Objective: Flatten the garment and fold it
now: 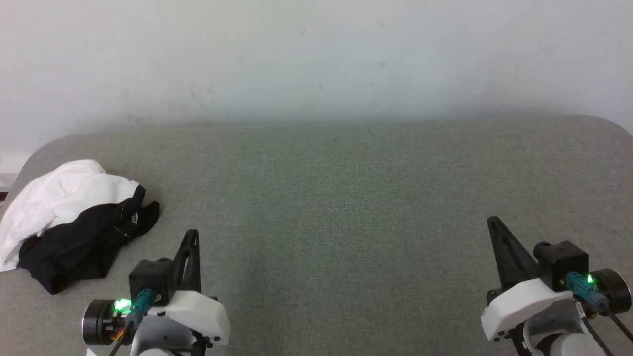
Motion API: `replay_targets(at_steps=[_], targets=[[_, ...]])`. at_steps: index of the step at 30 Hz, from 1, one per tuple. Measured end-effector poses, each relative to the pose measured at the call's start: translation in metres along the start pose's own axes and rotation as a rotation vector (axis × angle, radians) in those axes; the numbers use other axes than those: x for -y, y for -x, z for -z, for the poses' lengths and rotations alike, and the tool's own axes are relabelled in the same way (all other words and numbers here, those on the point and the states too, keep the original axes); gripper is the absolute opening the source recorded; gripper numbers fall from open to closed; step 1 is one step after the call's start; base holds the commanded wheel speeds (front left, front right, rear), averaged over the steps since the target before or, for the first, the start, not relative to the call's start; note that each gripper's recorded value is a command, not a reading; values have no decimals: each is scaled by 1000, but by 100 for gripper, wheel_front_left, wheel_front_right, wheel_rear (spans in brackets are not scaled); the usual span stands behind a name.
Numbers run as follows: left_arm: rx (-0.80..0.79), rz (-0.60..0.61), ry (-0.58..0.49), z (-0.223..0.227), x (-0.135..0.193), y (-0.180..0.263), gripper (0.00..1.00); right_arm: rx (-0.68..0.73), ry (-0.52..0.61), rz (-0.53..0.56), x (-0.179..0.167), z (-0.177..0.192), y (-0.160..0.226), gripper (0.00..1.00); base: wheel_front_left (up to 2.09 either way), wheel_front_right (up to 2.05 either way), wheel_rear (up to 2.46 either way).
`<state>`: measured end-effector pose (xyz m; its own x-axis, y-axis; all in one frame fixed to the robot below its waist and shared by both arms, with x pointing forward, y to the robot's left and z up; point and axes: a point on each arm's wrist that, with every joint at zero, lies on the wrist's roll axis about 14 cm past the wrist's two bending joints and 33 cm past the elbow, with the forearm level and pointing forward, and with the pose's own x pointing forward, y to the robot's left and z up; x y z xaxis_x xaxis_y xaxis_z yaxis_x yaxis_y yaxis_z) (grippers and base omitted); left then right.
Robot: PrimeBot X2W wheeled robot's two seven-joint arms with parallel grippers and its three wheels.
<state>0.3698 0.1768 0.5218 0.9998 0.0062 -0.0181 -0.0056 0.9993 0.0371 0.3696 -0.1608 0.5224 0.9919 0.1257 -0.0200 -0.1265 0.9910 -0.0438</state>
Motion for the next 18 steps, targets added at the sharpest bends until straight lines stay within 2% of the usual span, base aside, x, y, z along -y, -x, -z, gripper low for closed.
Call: replay_targets(at_steps=[18], targets=[[0, 0, 0, 0, 0, 0, 0, 0, 0, 0, 0, 0, 0, 0, 0, 0, 0]])
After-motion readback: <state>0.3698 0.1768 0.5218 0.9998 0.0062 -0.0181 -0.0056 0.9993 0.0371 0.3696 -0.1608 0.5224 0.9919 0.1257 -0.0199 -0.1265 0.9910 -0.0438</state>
